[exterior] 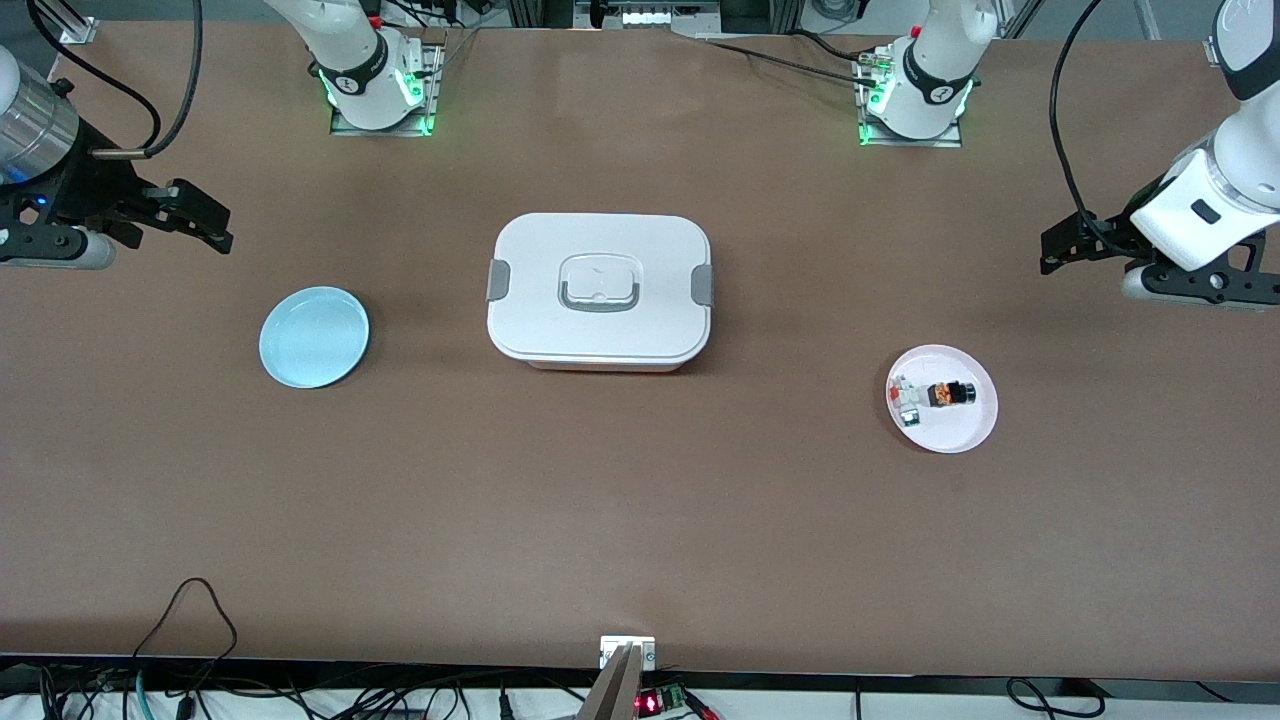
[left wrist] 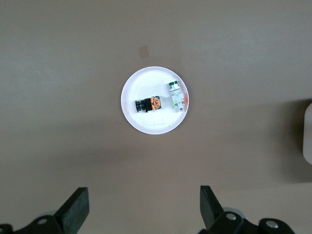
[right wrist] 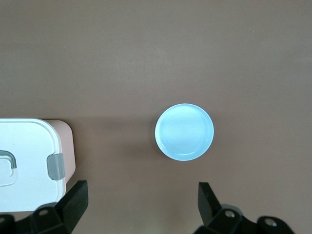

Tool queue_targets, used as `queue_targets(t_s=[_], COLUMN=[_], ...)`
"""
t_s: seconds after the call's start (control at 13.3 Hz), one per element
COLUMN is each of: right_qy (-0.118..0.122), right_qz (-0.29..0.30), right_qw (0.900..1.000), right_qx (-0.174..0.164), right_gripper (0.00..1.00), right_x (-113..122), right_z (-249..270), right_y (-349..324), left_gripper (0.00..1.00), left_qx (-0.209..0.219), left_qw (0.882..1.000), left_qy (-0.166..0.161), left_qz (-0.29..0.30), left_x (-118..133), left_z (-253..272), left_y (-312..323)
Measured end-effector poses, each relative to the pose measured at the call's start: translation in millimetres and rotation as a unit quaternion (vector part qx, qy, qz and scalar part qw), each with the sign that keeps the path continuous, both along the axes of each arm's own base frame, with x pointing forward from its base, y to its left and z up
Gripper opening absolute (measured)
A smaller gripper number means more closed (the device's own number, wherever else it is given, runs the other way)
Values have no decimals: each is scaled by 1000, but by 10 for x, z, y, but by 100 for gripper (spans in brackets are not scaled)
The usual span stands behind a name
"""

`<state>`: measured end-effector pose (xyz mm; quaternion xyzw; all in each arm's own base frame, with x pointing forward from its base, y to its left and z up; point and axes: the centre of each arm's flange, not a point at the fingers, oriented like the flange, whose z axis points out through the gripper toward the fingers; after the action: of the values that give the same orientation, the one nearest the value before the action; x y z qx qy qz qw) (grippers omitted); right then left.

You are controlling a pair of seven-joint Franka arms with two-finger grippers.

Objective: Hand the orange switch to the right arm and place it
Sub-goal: 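Move the left gripper down over the switches on the white plate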

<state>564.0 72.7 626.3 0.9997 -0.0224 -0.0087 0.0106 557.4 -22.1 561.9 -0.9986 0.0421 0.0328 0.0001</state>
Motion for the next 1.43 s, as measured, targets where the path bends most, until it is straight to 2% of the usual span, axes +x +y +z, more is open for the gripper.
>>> queue_targets(t_s=[0.68,0.9,1.13,1.43], right_qy=[-6,-14,-16,-6], right_qz=[1,1,2,3], right_qw=[1000,1000,1000,1000], right_qx=[0,1,4,4], right_gripper=[100,100,100,100], right_x=[12,30,36,69], right_z=[10,23,25,-75], right_y=[0,6,17,25], left_gripper=[100,100,100,100], left_qx=[0,1,2,0], left_qw=[1000,999,999,1000], left_qy=[5,36,49,7], left_qz=[2,6,11,19], left_x=[-2,-14,84,195], left_z=[-20,-196,-493,-1262], left_y=[17,45,58,98])
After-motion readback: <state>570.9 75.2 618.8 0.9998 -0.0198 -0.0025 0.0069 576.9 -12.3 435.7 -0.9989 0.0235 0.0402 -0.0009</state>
